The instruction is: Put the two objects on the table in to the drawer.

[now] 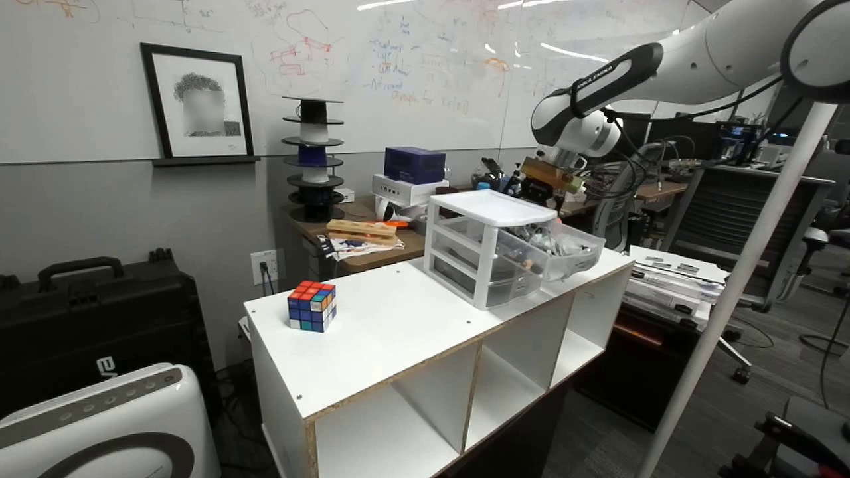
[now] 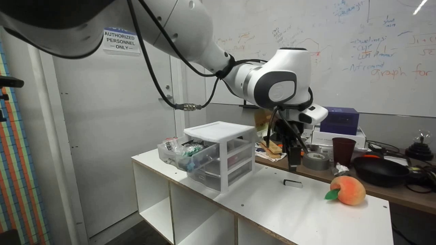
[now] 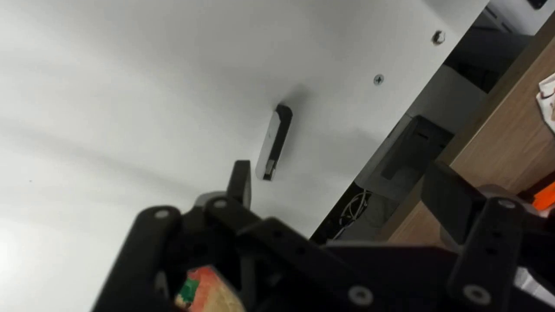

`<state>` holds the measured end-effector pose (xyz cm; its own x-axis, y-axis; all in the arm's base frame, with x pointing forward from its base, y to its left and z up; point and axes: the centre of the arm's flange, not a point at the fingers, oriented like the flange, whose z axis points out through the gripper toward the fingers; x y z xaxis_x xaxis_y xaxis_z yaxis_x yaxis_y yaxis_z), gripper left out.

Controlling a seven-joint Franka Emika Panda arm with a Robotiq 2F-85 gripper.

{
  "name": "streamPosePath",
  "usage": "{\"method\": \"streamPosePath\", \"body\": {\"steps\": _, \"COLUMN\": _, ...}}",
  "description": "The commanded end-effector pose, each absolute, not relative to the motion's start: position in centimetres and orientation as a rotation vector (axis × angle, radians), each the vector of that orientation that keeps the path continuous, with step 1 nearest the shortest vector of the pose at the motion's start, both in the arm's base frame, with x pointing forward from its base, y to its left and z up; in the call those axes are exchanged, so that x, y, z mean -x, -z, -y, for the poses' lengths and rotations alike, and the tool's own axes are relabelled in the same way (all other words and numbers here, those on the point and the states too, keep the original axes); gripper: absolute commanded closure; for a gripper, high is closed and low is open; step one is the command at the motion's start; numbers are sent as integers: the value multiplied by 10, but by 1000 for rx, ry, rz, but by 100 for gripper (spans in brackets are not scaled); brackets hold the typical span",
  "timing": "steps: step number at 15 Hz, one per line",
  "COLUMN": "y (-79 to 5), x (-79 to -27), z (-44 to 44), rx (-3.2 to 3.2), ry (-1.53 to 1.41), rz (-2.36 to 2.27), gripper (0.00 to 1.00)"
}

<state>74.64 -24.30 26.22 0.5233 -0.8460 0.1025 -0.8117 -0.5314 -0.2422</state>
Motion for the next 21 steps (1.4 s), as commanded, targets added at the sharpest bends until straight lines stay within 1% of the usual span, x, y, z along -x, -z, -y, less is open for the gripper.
{"method": "streamPosePath", "body": {"steps": 1, "y": -259, "x": -806, "z": 273, "rx": 2593, "ry": 319, "rz": -1543, "gripper": 0}}
{"method": "streamPosePath", "body": {"steps": 7, "y": -231, "x": -806, "z": 284, "rx": 2631, "ry": 99, "rz": -1674, "gripper": 0}}
{"method": "streamPosePath", "body": {"steps": 13, "y": -210, "x": -814, "z": 279, "rx": 2651, "ry": 52, "rz": -1642, "gripper": 0}}
{"method": "streamPosePath", "body": {"steps": 14, "y": -207, "x": -815, "z": 277, "rx": 2661, "ry": 48, "rz": -1634, "gripper": 18}}
{"method": "streamPosePath", "body": {"steps": 15, "y": -204, "x": -815, "z": 276, "rx": 2672, "ry": 45, "rz": -1629, "gripper": 27}}
{"method": "streamPosePath", "body": {"steps": 17, "y": -199, "x": -814, "z": 273, "rx": 2690, "ry": 33, "rz": -1618, "gripper": 42}}
{"method": "streamPosePath", "body": {"steps": 18, "y": -199, "x": -813, "z": 271, "rx": 2693, "ry": 18, "rz": -1614, "gripper": 51}}
{"method": "streamPosePath", "body": {"steps": 21, "y": -205, "x": -809, "z": 268, "rx": 2712, "ry": 4, "rz": -1602, "gripper": 73}}
